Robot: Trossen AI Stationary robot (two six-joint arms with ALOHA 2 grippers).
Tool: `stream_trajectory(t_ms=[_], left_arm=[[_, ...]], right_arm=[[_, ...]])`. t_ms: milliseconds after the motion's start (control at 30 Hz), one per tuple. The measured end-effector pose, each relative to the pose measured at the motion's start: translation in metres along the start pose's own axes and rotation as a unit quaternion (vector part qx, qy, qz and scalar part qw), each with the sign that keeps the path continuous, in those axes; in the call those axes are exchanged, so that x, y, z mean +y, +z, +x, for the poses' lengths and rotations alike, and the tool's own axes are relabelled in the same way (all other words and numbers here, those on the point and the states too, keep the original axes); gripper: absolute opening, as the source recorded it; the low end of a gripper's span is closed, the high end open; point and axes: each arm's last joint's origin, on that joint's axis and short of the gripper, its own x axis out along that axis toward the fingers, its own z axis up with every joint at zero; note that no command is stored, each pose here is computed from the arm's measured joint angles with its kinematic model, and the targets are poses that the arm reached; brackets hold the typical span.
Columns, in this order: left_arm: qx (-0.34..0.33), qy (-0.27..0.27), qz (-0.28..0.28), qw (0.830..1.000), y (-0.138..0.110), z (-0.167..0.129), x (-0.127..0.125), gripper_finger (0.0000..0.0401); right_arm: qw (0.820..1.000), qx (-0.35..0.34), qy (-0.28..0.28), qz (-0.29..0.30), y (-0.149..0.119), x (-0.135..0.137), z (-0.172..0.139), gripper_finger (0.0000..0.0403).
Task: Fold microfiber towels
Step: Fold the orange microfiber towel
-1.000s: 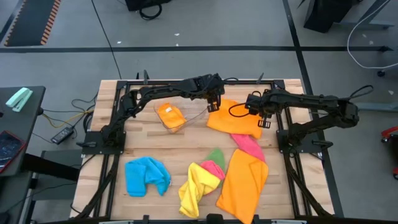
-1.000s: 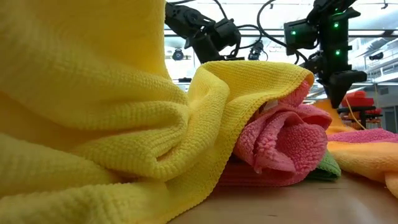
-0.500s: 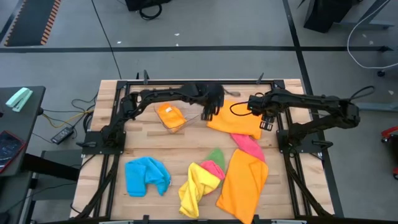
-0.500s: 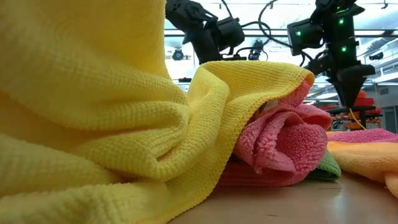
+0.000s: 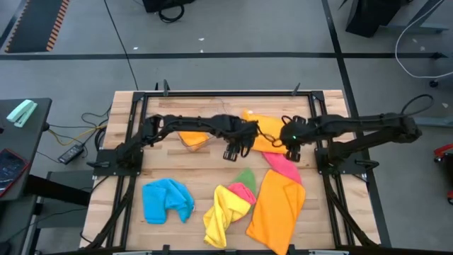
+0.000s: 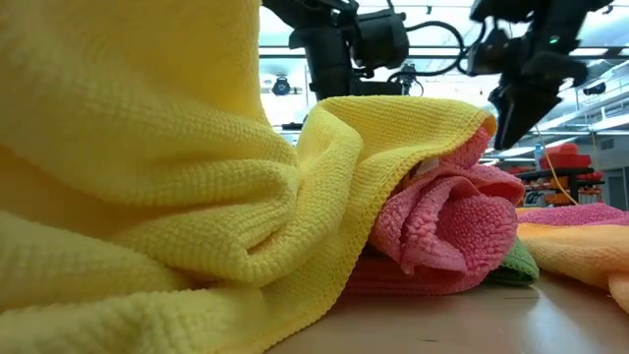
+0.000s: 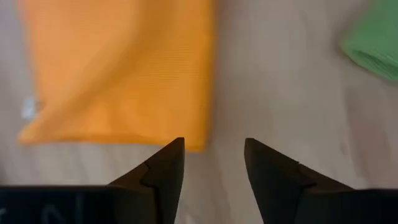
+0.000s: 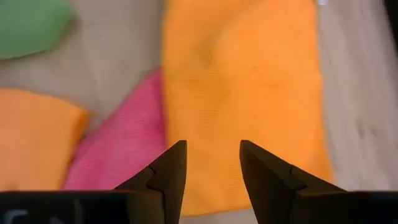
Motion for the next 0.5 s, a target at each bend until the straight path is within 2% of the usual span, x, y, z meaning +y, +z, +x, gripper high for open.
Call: stream_trajectory(t_ms=[233, 500], left_arm=[[0.008, 0.045, 0.050, 0.998, 0.009, 0.015, -0.009, 0.0192], [0.052, 0.067, 0.088, 0.993, 0.007, 0.047, -0.015, 0.0193]], right_arm=[[0.999, -0.046, -0.008, 0.005, -0.024, 0.020, -0.010, 0.0156], [0.994, -0.104, -0.022, -0.010, -0.030, 0.041, -0.020, 0.0156]])
